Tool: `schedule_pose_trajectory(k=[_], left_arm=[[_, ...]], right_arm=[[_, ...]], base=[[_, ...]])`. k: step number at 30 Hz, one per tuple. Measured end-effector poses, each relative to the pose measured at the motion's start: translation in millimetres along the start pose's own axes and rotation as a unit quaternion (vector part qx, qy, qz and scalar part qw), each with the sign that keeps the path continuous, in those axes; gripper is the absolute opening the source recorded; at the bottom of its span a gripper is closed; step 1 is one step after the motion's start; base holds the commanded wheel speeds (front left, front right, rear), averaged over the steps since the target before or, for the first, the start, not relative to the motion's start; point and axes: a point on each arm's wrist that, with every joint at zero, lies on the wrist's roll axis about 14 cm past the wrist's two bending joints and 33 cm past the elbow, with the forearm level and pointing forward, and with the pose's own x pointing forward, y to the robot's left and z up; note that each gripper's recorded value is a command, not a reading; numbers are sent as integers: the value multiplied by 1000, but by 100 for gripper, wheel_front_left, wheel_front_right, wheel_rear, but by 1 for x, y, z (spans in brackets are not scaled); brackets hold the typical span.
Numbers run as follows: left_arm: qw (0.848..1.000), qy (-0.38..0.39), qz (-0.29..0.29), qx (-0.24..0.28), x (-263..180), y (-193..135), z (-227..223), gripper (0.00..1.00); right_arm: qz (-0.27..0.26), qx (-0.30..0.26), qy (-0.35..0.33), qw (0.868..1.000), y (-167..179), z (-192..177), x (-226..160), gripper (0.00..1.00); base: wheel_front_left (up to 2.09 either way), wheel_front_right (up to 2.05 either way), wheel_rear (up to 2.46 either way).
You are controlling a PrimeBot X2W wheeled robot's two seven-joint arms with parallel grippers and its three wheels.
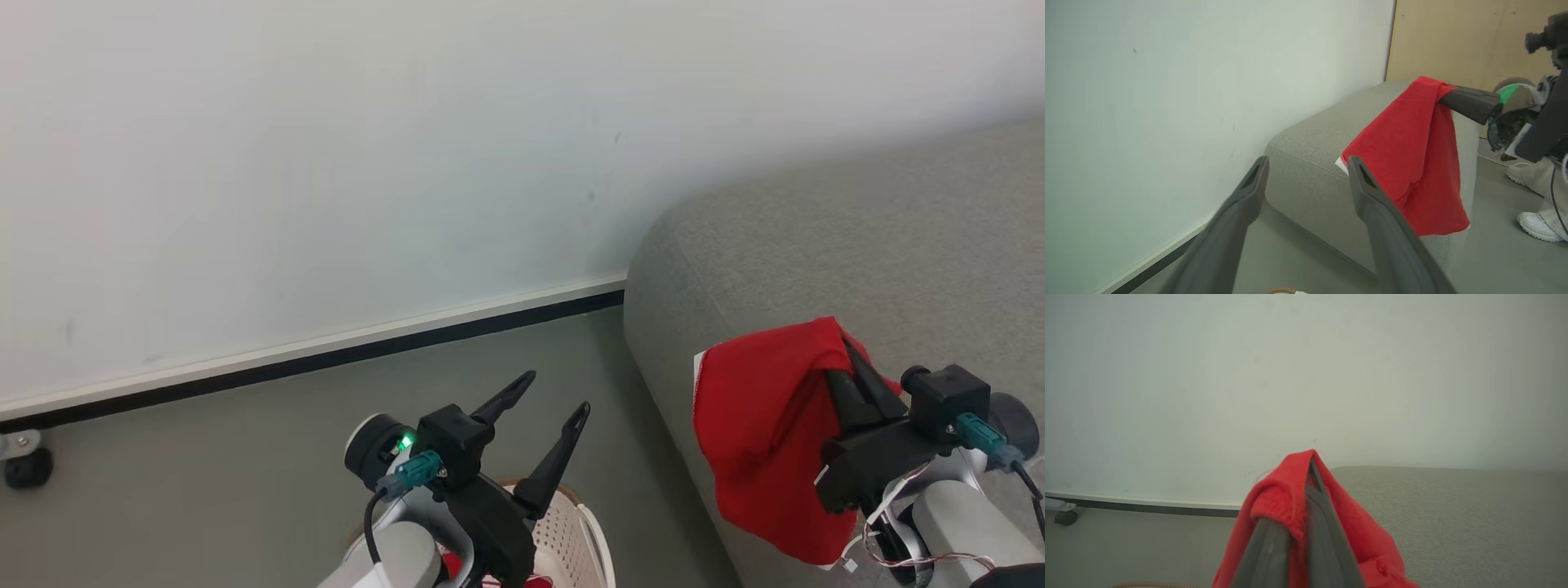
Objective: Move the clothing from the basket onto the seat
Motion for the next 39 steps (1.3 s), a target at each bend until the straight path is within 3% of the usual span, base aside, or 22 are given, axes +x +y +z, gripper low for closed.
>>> schedule_pose_trajectory(k=[13, 22, 32, 39], left_arm=[[994, 13, -100, -33, 19, -72, -19, 100], [988, 22, -145, -44, 31, -99, -28, 100], [986, 31, -151, -59, 39, -96, -38, 100], [989, 29, -137, -51, 50, -71, -40, 100]], right_arm=[[-67, -28, -39, 997, -47, 29, -39, 0], [-106, -42, -35, 993, -74, 31, -61, 0], [-124, -50, -14, 991, -92, 22, -54, 0], [-130, -57, -64, 988, -115, 69, 4, 0]], base=[[0, 0, 0], [0, 0, 0], [0, 0, 0], [0, 0, 0]])
